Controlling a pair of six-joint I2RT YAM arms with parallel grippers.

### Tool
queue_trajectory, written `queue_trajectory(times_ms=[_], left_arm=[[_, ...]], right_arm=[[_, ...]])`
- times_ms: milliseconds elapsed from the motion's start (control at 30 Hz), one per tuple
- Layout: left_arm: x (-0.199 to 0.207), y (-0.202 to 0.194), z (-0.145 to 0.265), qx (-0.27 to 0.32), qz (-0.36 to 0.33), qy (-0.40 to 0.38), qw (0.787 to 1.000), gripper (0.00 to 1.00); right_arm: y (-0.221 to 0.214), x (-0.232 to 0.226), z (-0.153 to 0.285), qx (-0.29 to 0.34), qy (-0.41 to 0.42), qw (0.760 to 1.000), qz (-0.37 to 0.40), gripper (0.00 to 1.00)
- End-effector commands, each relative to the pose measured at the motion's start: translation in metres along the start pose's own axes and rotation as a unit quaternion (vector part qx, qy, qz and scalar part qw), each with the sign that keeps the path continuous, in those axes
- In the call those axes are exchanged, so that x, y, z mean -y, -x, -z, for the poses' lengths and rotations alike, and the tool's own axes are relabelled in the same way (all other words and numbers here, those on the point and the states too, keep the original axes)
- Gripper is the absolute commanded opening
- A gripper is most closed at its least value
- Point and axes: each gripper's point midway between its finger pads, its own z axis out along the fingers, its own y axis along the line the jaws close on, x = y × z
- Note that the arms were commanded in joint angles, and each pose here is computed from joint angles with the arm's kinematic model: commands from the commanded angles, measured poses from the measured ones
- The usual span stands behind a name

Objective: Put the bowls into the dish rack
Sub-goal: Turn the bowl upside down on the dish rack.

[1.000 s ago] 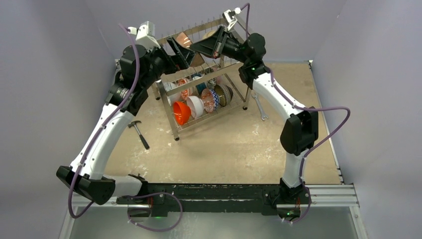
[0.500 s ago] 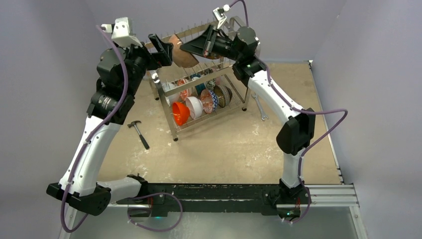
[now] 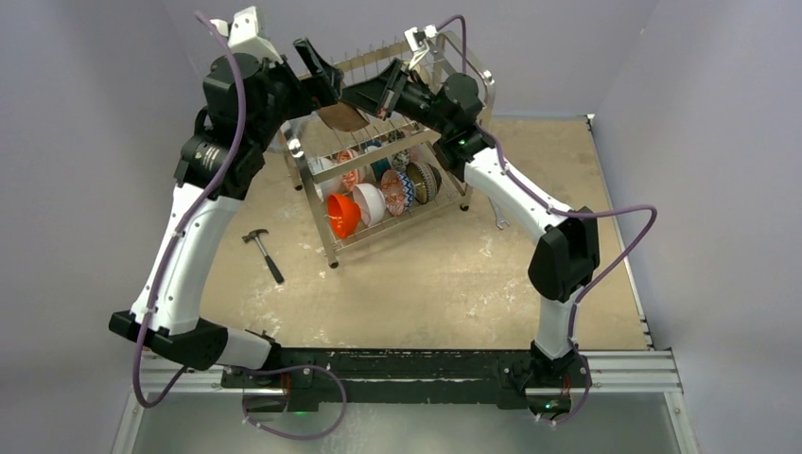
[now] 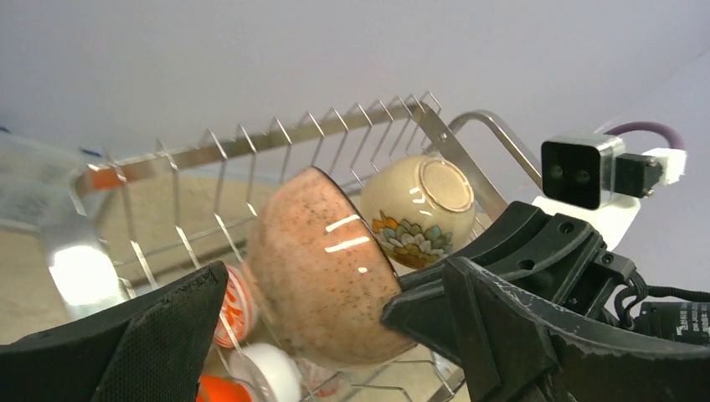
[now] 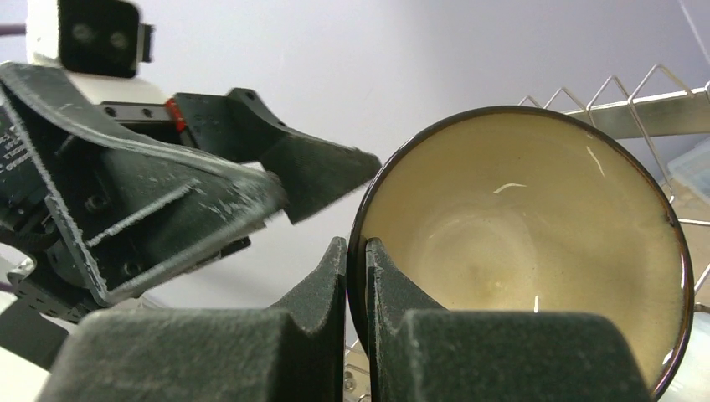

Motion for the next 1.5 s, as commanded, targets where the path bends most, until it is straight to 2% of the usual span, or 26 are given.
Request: queue_trajectory(times_ms=[0, 100, 233, 433, 600, 867, 1267, 1467], left_arm=[[0.017, -0.028, -0.005, -0.069, 0.095, -0.022, 0.993, 0.99], [0.014, -0.045, -0.013, -0.103, 0.142, -0.006, 0.984, 0.99], [0.0, -0.064, -0.02, -0.128, 0.17, 0.037, 0.976, 0.97], [-0.007, -0.091, -0.032, -0.168, 0.227, 0.036, 0.959, 0.99], [-0.014, -0.092, -0.035, -0.169, 0.235, 0.06, 0.955, 0.99], [0.0, -0.073, -0.04, -0.155, 0.226, 0.032, 0.961, 0.99], [0.02, -0.094, -0.053, -0.199, 0.259, -0.017, 0.945, 0.99], [0.026, -0.096, -0.056, -0.2, 0.275, -0.036, 0.94, 0.83]], right_arm=[[0.002, -0.021, 0.0, 0.0, 0.013, 0.998, 0.059, 0.0], [0.002, -0.025, 0.0, -0.006, 0.013, 0.996, 0.084, 0.0], [0.001, -0.029, 0.0, -0.013, 0.016, 0.994, 0.108, 0.0], [0.0, -0.036, 0.0, -0.024, 0.024, 0.99, 0.137, 0.0], [0.012, -0.048, 0.006, -0.001, 0.015, 0.985, 0.171, 0.0], [0.031, -0.07, 0.008, 0.031, 0.023, 0.979, 0.2, 0.0], [0.048, -0.095, 0.007, 0.061, 0.055, 0.962, 0.262, 0.0], [0.046, -0.098, 0.007, 0.064, 0.071, 0.958, 0.271, 0.0]])
